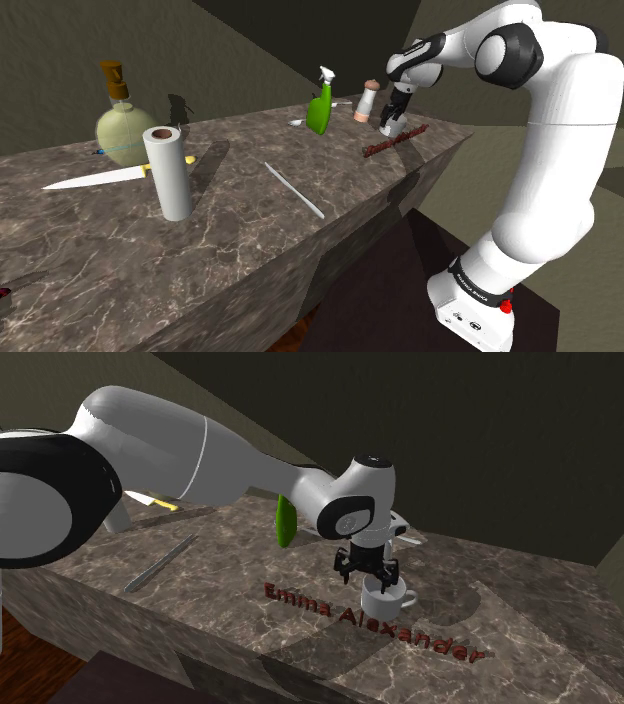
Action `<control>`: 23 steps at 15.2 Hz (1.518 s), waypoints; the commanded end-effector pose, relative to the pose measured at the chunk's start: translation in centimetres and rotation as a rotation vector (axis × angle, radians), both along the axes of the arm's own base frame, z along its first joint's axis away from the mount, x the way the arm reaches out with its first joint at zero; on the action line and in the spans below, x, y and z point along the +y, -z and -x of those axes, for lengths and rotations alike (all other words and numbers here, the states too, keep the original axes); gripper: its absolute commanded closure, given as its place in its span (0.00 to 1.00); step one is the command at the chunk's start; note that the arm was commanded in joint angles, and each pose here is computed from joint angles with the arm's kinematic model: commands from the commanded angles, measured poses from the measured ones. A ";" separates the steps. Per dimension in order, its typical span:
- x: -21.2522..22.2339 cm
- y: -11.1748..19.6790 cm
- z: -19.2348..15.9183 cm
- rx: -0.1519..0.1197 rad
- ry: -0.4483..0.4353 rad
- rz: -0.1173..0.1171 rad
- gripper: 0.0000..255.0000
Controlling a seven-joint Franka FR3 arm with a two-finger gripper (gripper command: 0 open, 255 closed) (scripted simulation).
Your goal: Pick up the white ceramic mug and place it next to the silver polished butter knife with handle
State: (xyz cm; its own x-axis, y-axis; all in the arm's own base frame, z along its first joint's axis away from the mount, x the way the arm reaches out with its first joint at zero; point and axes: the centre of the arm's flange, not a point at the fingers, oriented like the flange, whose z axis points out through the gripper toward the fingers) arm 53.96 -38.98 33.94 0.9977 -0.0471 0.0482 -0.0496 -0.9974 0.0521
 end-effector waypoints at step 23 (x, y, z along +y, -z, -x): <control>0.0 -6.3 0.0 0.000 0.000 0.000 1.00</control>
